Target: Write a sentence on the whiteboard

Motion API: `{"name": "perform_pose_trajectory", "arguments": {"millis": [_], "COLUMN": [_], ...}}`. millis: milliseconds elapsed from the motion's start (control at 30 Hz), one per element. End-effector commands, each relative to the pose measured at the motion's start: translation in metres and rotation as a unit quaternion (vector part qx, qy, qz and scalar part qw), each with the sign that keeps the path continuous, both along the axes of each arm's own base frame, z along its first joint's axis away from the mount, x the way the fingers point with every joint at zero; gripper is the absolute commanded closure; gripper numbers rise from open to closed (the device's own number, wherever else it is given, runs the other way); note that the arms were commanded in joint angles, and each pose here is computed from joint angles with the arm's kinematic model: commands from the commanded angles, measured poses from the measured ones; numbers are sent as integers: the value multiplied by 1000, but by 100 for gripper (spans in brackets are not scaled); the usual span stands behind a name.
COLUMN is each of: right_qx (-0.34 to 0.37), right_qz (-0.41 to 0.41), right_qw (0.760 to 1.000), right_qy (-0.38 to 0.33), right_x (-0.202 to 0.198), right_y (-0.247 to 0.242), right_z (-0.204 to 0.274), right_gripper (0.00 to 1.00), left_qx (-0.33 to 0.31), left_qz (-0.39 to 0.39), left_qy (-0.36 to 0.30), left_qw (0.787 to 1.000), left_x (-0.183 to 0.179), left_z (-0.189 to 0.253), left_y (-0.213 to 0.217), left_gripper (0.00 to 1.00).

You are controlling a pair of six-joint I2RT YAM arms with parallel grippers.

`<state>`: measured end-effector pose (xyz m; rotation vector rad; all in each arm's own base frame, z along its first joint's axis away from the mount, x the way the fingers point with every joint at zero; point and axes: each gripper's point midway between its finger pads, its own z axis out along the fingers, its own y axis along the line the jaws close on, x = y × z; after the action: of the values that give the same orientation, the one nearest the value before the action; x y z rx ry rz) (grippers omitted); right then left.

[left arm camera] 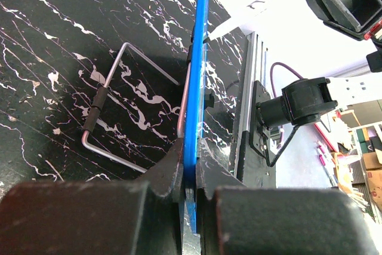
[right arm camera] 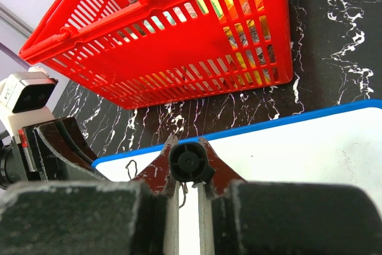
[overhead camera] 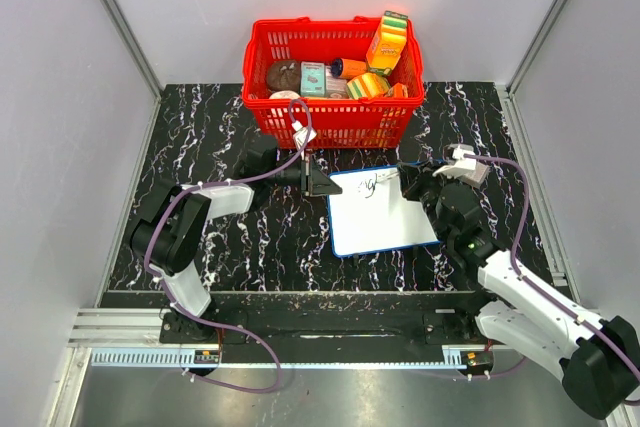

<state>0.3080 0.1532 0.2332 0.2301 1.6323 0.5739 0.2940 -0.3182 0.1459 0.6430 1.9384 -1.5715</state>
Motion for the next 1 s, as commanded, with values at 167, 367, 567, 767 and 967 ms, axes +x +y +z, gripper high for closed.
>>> {"name": "perform_pose_trajectory", "arguments": {"millis": [167,367,567,767,967], "right_qx": [1,1,-2,-2,-2], "right_qz": [-28,-25,-19,-13,-9], "right_qw": [999,999,1000,1000,1000], "right_qy": [-30,-20,-11,3,18], "right_x": [8,2,-1,-4,-7], "right_y": [-9,-11,-11,-9,-8], "right_z": [29,19,10,-2,-14], "right_gripper": [100,100,100,100,100], "left_qx": [0,0,0,1,1], "left_qz": [0,0,0,0,1], "left_qy": [-70,-69,-70,-68,-69], "left_qw": [998,998,998,998,998], "left_x": [12,11,12,12,12], "left_z": [6,6,6,6,6], "left_y": [-3,-4,-3,-3,-3], "left_gripper": [100,100,100,100,100]}}
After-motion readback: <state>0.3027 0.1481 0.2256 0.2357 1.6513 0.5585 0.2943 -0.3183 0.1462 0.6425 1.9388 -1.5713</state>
